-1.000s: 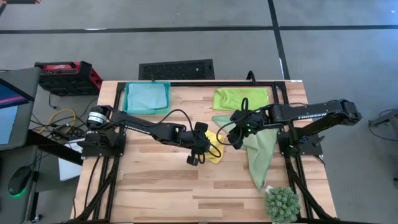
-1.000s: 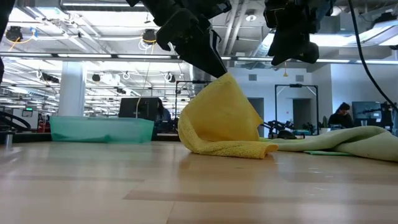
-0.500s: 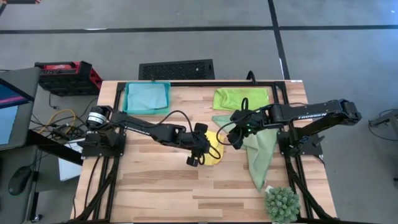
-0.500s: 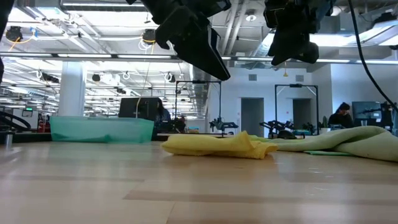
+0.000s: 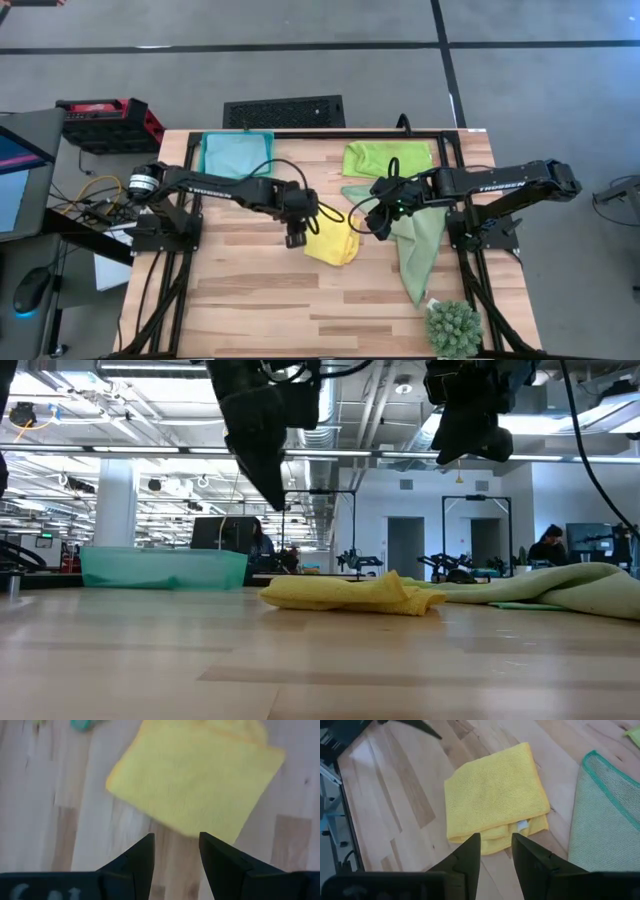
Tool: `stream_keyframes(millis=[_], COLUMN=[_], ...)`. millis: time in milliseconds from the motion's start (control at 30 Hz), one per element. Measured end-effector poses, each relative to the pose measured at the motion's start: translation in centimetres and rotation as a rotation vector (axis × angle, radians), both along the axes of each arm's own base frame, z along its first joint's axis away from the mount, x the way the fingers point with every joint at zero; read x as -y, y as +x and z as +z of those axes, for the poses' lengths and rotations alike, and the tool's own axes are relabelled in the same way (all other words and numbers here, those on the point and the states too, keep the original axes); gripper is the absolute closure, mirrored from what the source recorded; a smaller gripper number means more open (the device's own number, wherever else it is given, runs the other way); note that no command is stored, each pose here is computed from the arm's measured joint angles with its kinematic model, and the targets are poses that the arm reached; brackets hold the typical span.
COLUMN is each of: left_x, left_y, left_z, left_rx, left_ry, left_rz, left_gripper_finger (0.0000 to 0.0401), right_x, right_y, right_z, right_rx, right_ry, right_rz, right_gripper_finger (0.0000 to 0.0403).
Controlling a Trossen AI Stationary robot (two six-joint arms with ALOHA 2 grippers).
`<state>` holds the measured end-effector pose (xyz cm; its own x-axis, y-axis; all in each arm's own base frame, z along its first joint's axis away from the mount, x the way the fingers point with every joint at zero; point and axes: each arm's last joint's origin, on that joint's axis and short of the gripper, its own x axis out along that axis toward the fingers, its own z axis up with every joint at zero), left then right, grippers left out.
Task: Fold microfiber towels
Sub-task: Stack the folded yellow microfiber on top of the blue microfiber towel
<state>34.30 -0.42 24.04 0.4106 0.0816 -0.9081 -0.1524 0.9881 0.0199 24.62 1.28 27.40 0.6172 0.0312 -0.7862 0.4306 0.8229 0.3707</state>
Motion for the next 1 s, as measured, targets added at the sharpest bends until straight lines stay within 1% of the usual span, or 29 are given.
stream_keyframes(millis=[100, 167, 267, 333, 433, 567, 633, 767, 900, 1000], left_x=[-0.3, -0.4, -0.2, 0.1, 0.5, 0.8, 0.9, 0.9, 0.7, 0.7], left_y=[-0.4, -0.5, -0.5, -0.1, 0.7, 0.9, 0.7, 0.0, -0.8, -1.3], left_z=[-0.8, -1.3, -1.7, -2.0, -2.6, -3.7, -4.5, -6.3, -7.8, -8.5], left_rx=[-0.026, -0.034, -0.032, 0.023, 0.158, 0.254, 0.276, 0.307, 0.298, 0.296], left_ry=[0.002, -0.02, -0.031, -0.015, 0.003, 0.0, 0.013, 0.085, 0.096, 0.082], left_rz=[0.012, 0.008, -0.035, -0.08, -0.121, -0.117, -0.119, -0.118, -0.109, -0.091], left_gripper_finger=[0.0254, 0.0254, 0.0254, 0.0254, 0.0255, 0.0255, 0.0255, 0.0255, 0.0255, 0.0255], right_x=[0.0, -0.1, -0.2, -0.2, -0.2, -0.2, -0.2, -0.1, 0.1, 0.1], right_y=[0.0, 0.0, 0.0, 0.0, 0.1, 0.1, 0.1, 0.1, 0.1, 0.1], right_z=[0.0, 0.0, 0.0, 0.0, -0.1, -0.2, -0.2, -0.2, -0.2, -0.2], right_rx=[0.0, 0.001, 0.002, 0.002, -0.001, -0.004, -0.005, -0.004, -0.004, -0.004], right_ry=[-0.009, -0.02, -0.024, -0.025, -0.031, -0.032, -0.033, -0.048, -0.049, -0.05], right_rz=[0.012, 0.029, 0.041, 0.042, 0.049, 0.05, 0.05, 0.065, 0.058, 0.058], right_gripper_finger=[0.0269, 0.0268, 0.0269, 0.027, 0.027, 0.0268, 0.0269, 0.027, 0.0269, 0.0269])
